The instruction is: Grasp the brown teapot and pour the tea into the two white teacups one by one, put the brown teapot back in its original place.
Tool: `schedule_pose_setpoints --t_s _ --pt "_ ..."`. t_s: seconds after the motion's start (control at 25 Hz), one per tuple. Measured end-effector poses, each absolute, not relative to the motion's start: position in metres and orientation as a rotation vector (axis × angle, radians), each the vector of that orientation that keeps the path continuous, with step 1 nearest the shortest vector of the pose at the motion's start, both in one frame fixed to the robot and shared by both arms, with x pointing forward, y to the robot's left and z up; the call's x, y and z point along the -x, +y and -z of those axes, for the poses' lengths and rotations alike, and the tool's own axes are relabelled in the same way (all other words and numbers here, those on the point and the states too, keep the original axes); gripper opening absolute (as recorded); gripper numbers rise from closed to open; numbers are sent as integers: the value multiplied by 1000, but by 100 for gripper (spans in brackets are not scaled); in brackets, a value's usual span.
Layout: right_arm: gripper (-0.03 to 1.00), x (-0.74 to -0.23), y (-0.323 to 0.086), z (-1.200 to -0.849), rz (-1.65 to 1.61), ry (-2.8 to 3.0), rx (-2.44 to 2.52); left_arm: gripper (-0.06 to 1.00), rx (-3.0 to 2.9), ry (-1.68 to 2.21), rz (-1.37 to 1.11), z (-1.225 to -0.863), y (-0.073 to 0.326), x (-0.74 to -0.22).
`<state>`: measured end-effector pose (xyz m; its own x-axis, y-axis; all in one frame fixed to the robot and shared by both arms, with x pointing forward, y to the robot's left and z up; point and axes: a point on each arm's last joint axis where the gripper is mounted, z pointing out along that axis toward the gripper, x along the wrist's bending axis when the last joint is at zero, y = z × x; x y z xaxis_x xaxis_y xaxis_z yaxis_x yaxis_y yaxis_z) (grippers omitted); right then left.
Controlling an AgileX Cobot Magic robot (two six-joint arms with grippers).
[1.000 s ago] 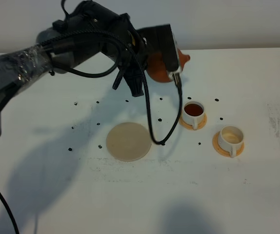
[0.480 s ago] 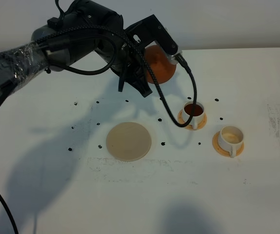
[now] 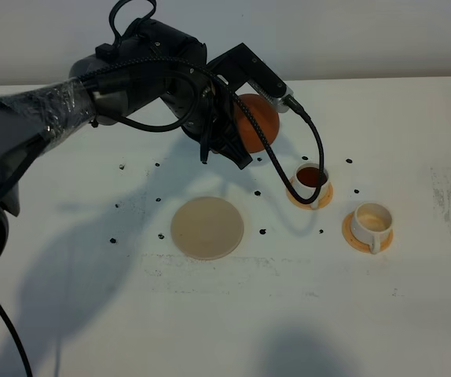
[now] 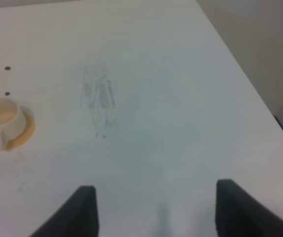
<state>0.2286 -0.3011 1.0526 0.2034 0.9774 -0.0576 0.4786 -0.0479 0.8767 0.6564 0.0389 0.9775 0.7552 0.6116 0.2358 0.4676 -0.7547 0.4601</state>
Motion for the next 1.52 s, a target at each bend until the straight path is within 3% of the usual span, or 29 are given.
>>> schedule_pose_setpoints --t_s 0.76,1.52 --pt "51 -229 -301 -1053 -762 1393 -1654 10 -2576 871 -478 -966 38 -655" --pt "51 -229 -301 -1053 -762 1393 -1654 10 -2623 1011 -333 -922 39 -657"
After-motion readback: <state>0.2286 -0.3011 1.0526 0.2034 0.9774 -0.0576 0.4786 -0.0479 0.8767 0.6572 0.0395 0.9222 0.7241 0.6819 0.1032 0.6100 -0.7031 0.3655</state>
